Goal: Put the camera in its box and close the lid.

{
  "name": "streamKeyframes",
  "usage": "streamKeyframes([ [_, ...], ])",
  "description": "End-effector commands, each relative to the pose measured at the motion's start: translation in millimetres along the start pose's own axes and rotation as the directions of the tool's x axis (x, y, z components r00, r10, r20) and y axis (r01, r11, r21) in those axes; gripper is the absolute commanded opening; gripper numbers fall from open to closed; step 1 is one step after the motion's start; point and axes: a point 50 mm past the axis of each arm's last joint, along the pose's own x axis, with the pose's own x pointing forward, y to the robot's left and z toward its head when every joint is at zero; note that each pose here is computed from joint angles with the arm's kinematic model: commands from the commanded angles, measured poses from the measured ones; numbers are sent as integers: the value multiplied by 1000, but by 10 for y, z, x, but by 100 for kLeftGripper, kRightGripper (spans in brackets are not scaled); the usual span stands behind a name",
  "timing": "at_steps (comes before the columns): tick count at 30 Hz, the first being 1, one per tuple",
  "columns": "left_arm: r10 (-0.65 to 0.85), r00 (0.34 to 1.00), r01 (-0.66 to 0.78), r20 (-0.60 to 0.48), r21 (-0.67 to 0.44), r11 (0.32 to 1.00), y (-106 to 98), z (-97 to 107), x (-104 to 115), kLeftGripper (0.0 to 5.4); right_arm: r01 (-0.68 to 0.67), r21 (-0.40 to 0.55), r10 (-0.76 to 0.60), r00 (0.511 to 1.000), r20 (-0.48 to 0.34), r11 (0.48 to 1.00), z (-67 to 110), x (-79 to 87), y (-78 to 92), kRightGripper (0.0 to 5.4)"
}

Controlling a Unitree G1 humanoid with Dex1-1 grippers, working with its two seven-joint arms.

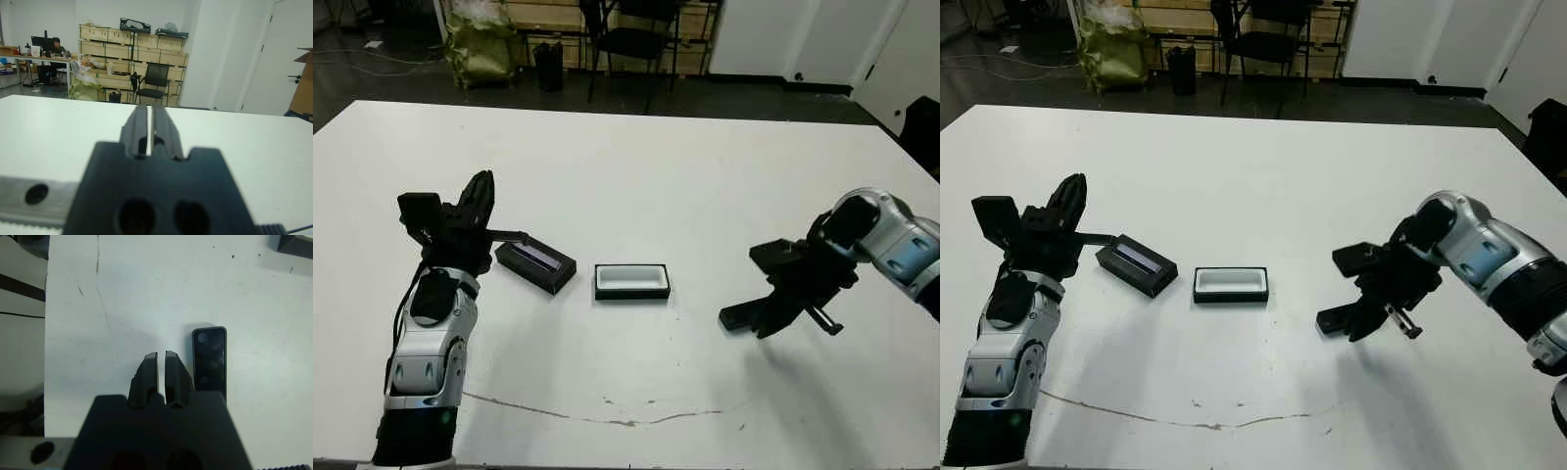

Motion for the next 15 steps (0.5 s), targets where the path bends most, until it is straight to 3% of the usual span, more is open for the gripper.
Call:
streamKeyframes([
  [1, 14, 999, -14, -32, -5, 1000, 1, -41, -17, 2, -12, -2, 12, 1000, 24, 1000, -17, 53, 22, 1],
  [5, 15, 999, -16, -33, -7, 1000, -6, -40, -22, 2, -9, -57, 13, 998, 62, 998, 2, 54, 39, 1],
  [7, 14, 999, -14, -36, -7, 1000, -4, -42, -26, 2, -14, -51, 19, 995, 97, 999, -21, 81, 40, 1],
  [10, 11, 999, -11, -32, -4, 1000, -3, -46, -27, 2, -40, 8, 39, 994, 101, 999, -23, 97, 37, 1],
  [15, 8, 1000, -8, -29, -14, 1000, -7, -49, -28, 2, -53, 14, 52, 994, 94, 998, -14, 142, 4, 1],
])
